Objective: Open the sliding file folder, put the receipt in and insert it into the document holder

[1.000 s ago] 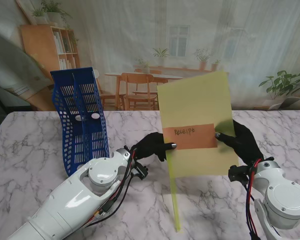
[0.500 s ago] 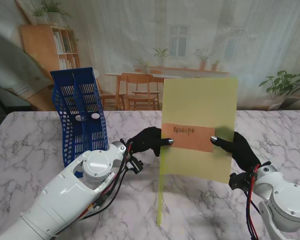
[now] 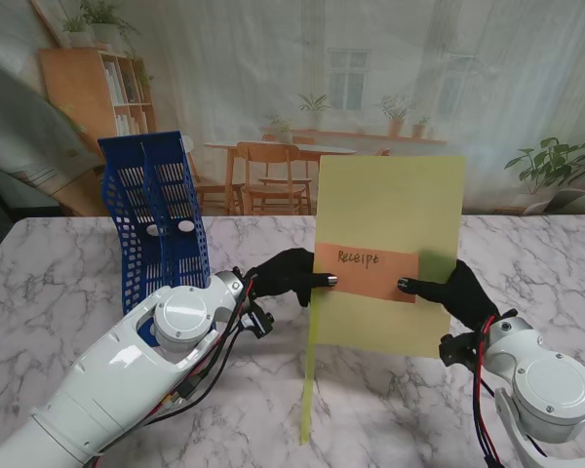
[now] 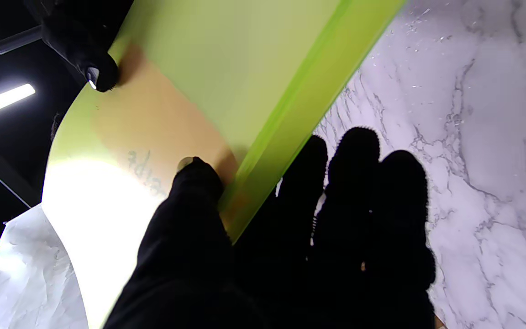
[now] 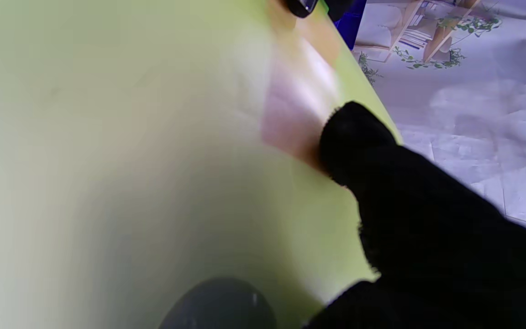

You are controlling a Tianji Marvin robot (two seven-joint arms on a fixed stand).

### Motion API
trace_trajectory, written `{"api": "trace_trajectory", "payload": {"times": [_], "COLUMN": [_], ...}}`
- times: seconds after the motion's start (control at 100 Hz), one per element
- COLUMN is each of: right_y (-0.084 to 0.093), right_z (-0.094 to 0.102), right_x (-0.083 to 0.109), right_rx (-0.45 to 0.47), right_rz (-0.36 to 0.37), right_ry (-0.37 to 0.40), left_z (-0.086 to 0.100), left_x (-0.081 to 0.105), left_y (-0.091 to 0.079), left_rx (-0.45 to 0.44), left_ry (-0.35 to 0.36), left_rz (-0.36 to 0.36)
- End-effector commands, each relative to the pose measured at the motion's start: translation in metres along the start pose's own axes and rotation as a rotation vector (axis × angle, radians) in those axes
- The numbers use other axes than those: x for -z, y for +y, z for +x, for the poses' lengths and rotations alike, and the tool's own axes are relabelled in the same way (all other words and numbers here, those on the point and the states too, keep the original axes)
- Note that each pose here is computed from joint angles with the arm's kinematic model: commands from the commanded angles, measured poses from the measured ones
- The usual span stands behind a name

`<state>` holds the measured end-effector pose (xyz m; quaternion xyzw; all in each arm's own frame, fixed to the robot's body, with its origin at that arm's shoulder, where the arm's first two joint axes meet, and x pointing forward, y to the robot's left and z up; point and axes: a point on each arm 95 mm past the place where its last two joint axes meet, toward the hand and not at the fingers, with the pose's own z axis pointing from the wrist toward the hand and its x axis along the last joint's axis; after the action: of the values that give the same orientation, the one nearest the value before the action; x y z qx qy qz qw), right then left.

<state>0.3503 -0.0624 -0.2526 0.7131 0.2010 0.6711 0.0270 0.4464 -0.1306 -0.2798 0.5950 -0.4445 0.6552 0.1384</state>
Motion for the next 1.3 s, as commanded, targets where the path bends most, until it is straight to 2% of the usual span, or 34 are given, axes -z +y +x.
{"api": "trace_trajectory", "payload": {"times": [0.0,0.19,0.31,0.4,0.49,0.79,1.13,1.29], "right_y": [-0.004,-0.007,-0.010,-0.011,-0.011,-0.009,-0.002,0.000], "right_z": [0.000,-0.004,-0.001,0.001,0.005,0.024,0.026,0.026], "right_x": [0.000,-0.004,-0.007,-0.009,-0.009,-0.009,-0.002,-0.001], "right_rx": [-0.013,0.043,-0.023,-0.031,-0.031,-0.151,-0.156,-0.156], "right_rz": [0.018,0.009,-0.062,-0.105,-0.125,-0.187,-0.202,-0.206], "right_ry": [0.002,0.046,0.122,0.171,0.216,0.388,0.433,0.431], "left_z": [0.006,0.011,0.013,0.016,0.018,0.019,-0.009,-0.014], "left_x": [0.000,0.001,0.002,0.002,0.003,0.008,0.016,0.018], "left_y": [0.000,-0.002,-0.003,-0.004,-0.005,-0.008,-0.005,-0.004], "left_rx": [-0.015,-0.033,-0.056,-0.053,-0.044,-0.029,-0.011,-0.021], "left_ry": [0.016,0.026,0.037,0.047,0.057,0.072,0.030,0.029], "left_rz": [-0.029,-0.037,-0.011,0.009,0.019,0.022,0.052,0.046]}}
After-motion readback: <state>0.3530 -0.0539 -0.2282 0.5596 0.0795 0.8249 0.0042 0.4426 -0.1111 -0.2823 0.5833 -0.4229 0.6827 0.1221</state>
